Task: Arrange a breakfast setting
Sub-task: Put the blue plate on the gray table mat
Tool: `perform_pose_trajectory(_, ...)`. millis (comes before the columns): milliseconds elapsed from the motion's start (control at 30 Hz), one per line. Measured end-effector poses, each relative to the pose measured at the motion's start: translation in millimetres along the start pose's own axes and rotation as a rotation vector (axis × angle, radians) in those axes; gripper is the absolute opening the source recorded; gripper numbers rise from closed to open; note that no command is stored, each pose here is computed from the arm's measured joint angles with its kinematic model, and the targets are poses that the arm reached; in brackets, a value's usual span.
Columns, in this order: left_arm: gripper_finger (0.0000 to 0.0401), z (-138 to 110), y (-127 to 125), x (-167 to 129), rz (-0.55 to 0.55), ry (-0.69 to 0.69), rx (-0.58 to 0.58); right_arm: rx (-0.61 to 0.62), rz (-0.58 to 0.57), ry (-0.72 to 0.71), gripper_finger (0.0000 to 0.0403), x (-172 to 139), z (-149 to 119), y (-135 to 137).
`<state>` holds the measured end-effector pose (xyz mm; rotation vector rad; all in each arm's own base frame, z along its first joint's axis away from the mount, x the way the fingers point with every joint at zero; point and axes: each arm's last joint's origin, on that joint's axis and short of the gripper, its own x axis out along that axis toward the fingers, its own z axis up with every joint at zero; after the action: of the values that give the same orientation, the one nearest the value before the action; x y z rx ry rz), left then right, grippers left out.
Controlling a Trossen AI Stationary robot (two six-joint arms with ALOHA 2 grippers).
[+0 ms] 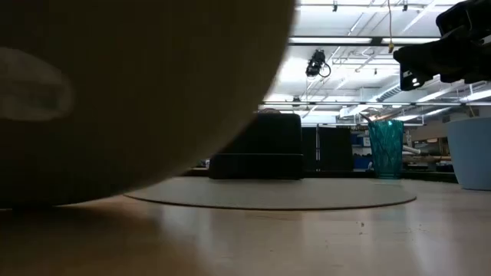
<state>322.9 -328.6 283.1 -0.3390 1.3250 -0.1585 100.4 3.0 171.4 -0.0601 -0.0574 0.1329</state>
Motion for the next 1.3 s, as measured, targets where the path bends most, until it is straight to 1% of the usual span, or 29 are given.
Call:
perform_pose_trajectory(100,0.0014,2,12,1,0.074,0.037,0.100,0.006,0.000,0.000,0.0050,0,0,0)
perform_pose_trajectory(167,0.0014,5,22,1,0.134,0.058,0.143,0.037,0.001,0.000,0.0050,0,0,0)
perform_pose_trajectory(233,0.0014,7,33,0,0.218,0.092,0.185,0.077,0.003,0.000,0.0050,0,0,0)
perform_pose_trajectory(333,0.0014,15,45,-2,0.283,0.088,0.264,0.134,0.003,-0.013,0.0050,0,1,0)
perform_pose_trajectory(400,0.0014,19,51,-2,0.310,0.104,0.333,0.204,0.006,-0.047,0.0050,0,5,0)
perform_pose_trajectory(467,0.0014,22,58,-2,0.334,0.139,0.381,0.318,0.014,-0.094,0.0050,0,9,0)
perform_pose_trajectory(567,0.0014,23,71,9,0.386,0.191,0.391,0.525,0.033,-0.171,0.0050,-1,17,-1)
perform_pose_trajectory(600,0.0014,23,76,14,0.403,0.213,0.385,0.576,0.027,-0.187,0.0050,-2,18,-1)
perform_pose_trajectory(667,0.0014,21,84,22,0.427,0.248,0.379,0.633,0.022,-0.222,0.0050,-2,21,-2)
perform_pose_trajectory(800,0.0015,17,94,45,0.435,0.271,0.409,0.620,0.004,-0.246,0.0050,-3,29,-3)
perform_pose_trajectory(933,0.0015,11,99,60,0.415,0.287,0.396,0.513,-0.062,-0.298,0.0050,-6,53,-5)
perform_pose_trajectory(1067,0.0015,8,99,67,0.402,0.276,0.398,0.430,-0.111,-0.283,0.0050,-8,74,-7)
perform_pose_trajectory(1200,0.0016,10,95,70,0.378,0.239,0.405,0.407,-0.136,-0.216,0.0050,-7,90,-8)
perform_pose_trajectory(1300,0.0018,12,93,71,0.368,0.209,0.406,0.404,-0.195,-0.087,0.0055,-4,93,-10)
